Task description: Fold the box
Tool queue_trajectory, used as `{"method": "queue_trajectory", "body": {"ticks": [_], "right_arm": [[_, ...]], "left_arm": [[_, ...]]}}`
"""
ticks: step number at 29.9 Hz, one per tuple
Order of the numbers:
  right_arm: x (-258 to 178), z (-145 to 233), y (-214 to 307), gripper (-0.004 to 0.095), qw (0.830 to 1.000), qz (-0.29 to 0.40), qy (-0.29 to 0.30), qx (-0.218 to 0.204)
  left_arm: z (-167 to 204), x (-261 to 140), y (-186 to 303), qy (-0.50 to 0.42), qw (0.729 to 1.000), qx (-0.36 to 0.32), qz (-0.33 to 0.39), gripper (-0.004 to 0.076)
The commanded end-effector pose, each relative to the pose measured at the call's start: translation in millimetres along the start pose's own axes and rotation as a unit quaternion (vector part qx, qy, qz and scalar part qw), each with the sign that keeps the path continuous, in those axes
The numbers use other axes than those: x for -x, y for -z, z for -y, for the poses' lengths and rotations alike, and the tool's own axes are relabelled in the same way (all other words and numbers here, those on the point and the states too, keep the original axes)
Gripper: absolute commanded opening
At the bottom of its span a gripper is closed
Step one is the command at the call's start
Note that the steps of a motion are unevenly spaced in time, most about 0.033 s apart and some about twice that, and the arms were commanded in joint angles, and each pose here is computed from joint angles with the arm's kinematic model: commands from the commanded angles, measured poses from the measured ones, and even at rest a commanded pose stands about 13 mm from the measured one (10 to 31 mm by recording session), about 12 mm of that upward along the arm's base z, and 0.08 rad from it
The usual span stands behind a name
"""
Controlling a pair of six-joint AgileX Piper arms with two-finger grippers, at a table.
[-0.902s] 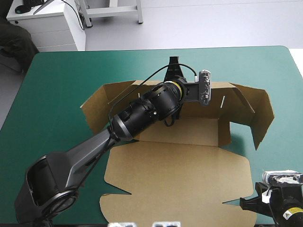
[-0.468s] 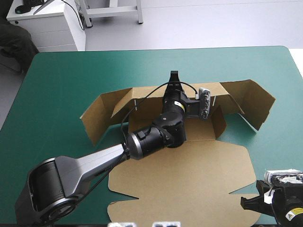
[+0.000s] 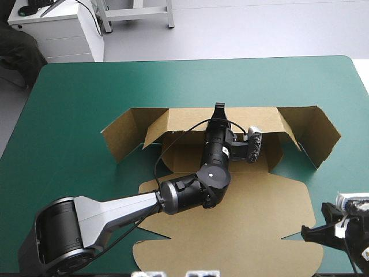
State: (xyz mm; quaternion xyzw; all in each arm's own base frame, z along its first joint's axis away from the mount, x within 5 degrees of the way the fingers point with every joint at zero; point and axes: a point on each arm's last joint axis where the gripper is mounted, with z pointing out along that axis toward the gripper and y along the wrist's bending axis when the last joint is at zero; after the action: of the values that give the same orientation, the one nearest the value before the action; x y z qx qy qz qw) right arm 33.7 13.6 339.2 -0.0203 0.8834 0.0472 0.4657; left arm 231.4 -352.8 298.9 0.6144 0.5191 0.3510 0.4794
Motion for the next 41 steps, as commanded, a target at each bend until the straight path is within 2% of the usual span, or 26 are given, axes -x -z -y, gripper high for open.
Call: {"method": "queue_trajectory", "body": {"ticks": [1,13,24,32,41], "right_arm": [[39.7,3.1,0.4,-0.0004,0.999,0.048,0.001,-0.008],[154.9,15.8,-33.4,-0.0004,0.999,0.047,0.024,-0.011],[234.7,29.3,-103.9,-0.0004,1.000,-0.002,0.028,0.012],[260.6,37.1,-166.1,-0.0004,0.998,-0.034,0.011,0.044],[246.5,45.0,-231.8,-0.0004,0.988,-0.134,0.001,0.074]], "left_arm": [[-33.7,-4.4,19.0,0.026,0.998,0.049,0.015,-0.0008],[-34.8,-4.2,19.1,0.021,0.998,0.055,0.016,-0.0008],[-39.1,-5.8,19.7,0.009,0.997,0.077,0.007,-0.0008],[-41.3,-7.1,20.1,0.010,0.996,0.089,0.000,-0.0008],[-42.5,-7.4,20.3,0.019,0.995,0.096,-0.001,-0.0008]]}}
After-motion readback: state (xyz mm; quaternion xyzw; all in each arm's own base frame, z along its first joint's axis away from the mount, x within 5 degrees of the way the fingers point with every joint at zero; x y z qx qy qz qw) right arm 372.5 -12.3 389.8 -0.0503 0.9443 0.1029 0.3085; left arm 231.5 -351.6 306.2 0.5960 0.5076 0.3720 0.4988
